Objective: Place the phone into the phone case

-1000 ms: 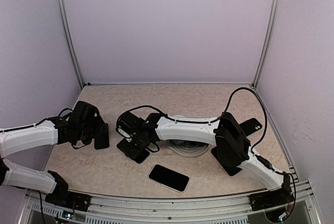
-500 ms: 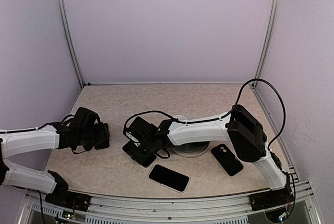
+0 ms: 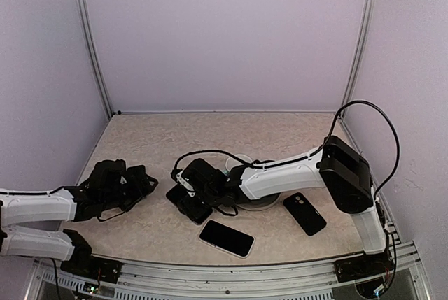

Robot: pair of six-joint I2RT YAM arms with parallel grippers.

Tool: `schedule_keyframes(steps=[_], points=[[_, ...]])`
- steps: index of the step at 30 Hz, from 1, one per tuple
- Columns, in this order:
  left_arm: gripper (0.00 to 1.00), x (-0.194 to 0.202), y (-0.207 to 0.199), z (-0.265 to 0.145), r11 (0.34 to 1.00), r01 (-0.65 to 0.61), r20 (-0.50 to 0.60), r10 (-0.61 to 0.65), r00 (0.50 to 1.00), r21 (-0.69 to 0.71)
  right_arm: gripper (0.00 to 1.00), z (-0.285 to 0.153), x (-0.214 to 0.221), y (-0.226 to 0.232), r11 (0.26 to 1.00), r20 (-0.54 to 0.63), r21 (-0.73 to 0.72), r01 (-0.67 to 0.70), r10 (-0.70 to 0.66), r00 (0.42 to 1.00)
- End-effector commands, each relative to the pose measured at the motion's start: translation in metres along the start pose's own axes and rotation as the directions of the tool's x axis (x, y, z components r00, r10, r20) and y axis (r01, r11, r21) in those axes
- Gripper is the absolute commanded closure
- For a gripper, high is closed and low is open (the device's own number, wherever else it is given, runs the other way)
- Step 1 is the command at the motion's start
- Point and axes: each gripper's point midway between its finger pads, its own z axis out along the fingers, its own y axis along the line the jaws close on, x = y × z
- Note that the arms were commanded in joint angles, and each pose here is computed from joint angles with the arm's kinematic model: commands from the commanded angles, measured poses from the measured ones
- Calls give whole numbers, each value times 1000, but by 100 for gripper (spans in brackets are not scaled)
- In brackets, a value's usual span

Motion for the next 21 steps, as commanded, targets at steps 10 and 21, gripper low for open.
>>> schedule_keyframes(steps=[10, 21], points=[[6, -48, -59, -28, 988, -48, 156, 25, 987, 149, 54, -92, -101, 23, 993, 344, -118, 18, 24, 939], [6, -115, -127, -99, 955, -125, 364, 19, 931, 270, 55, -190, -164, -6, 996, 498, -89, -2, 46, 866]])
